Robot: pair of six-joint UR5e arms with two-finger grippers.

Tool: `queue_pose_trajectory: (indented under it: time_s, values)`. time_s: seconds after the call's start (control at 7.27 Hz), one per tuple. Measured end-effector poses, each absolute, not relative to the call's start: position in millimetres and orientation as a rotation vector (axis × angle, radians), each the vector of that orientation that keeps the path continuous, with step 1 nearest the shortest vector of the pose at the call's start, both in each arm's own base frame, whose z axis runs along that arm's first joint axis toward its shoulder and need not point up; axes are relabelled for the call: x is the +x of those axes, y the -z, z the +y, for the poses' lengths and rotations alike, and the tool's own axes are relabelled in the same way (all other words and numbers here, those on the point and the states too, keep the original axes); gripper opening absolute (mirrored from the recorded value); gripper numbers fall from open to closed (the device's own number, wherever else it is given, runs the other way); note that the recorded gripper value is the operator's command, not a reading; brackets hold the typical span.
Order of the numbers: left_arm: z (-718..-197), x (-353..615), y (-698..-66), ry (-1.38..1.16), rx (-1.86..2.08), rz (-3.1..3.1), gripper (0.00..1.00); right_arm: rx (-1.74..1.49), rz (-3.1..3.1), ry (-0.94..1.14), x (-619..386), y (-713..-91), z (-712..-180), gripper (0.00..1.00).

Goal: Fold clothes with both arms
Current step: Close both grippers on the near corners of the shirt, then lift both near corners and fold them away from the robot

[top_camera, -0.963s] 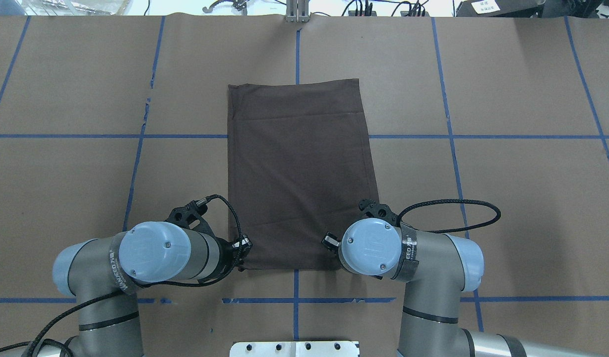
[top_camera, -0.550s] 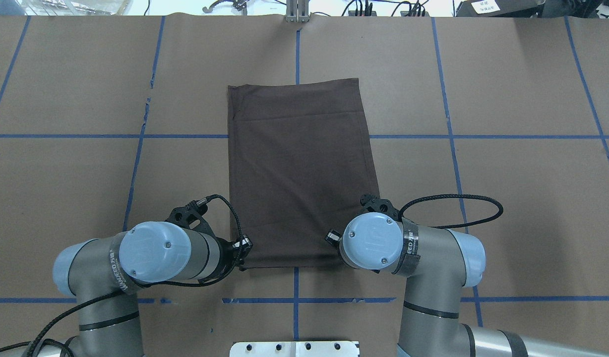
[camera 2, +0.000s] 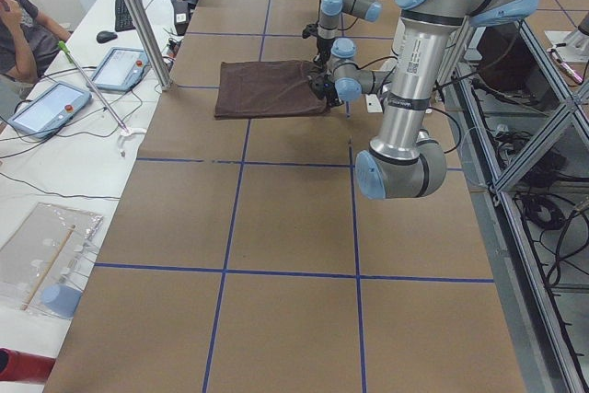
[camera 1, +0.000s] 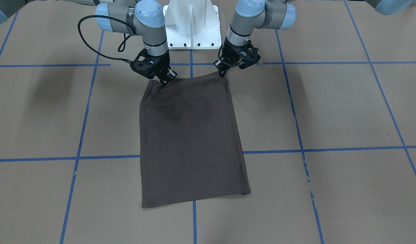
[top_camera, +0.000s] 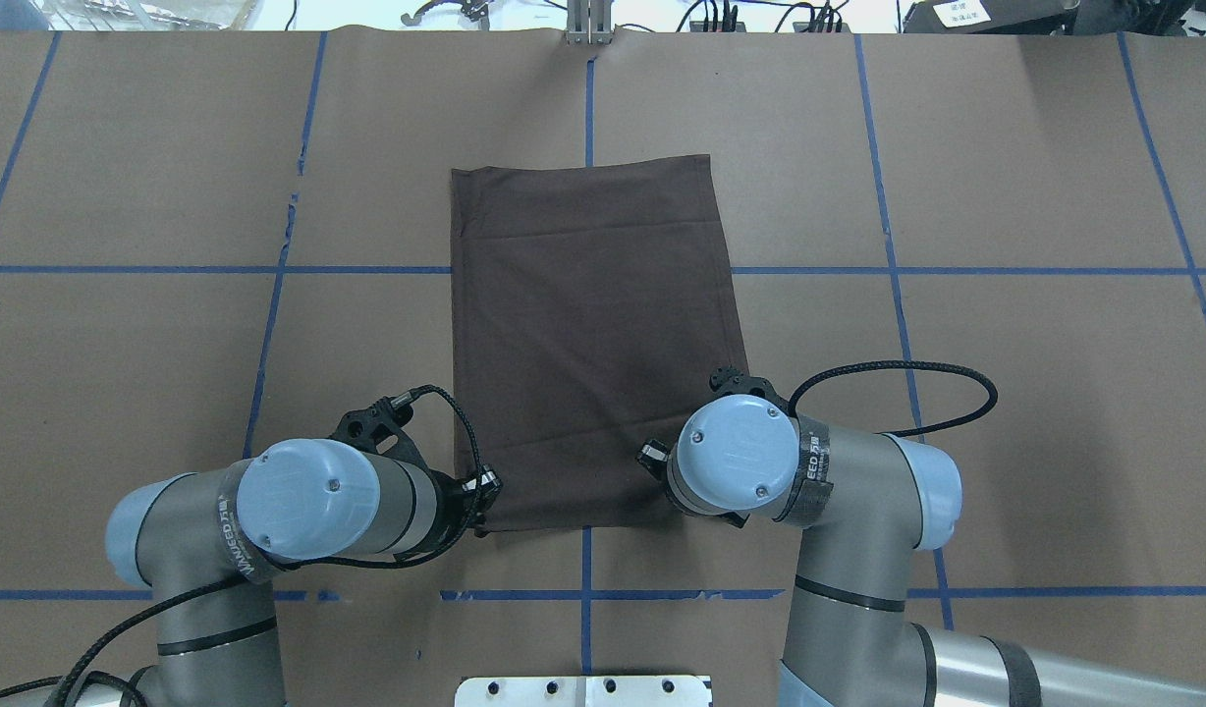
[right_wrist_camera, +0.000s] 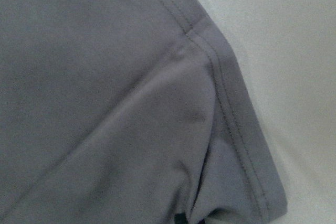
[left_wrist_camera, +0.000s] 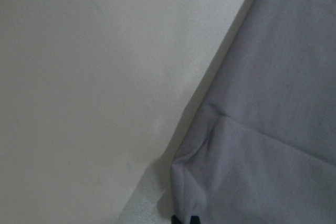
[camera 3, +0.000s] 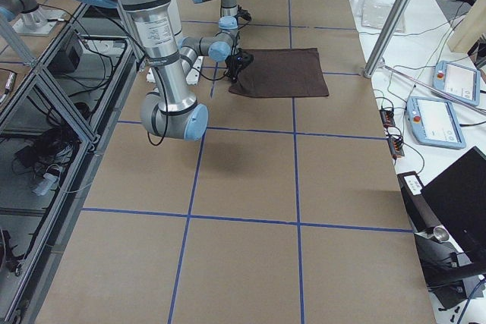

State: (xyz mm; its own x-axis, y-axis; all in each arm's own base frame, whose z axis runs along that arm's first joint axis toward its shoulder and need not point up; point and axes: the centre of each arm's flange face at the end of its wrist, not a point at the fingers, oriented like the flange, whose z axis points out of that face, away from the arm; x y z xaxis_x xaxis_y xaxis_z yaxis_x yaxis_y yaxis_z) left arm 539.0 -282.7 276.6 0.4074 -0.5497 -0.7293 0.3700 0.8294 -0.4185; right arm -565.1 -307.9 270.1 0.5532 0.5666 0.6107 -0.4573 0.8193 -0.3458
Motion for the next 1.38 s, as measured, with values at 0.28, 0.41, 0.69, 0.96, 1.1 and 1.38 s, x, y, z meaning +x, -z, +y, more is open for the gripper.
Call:
queue_pose_trajectory:
  time_s: [0.28,0.41,0.69,0.96,1.1,1.38]
  values:
    - [-281,532,-272,0.587,-0.201,0.984,0.0,-0.158,-0.796,-0.597,-558,-264,-300,0.0]
    - [-277,522,-261,0.585,-0.202,0.984,0.0,-0.164,-0.811,-0.582,-551,-259,-289,0.0]
    - [-253,507,-238,0.553,-0.217,0.989,0.0,-0.192,-0.835,-0.527,-537,-255,-252,0.0]
    - [-225,499,-221,0.509,-0.241,0.991,0.0,-0.227,-0.858,-0.483,-523,-250,-228,0.0]
    - [-218,496,-213,0.497,-0.249,1.001,0.0,-0.23,-0.874,-0.479,-519,-245,-227,0.0]
    - [-231,486,-203,0.504,-0.231,1.025,0.0,-0.202,-0.909,-0.532,-502,-233,-262,0.0]
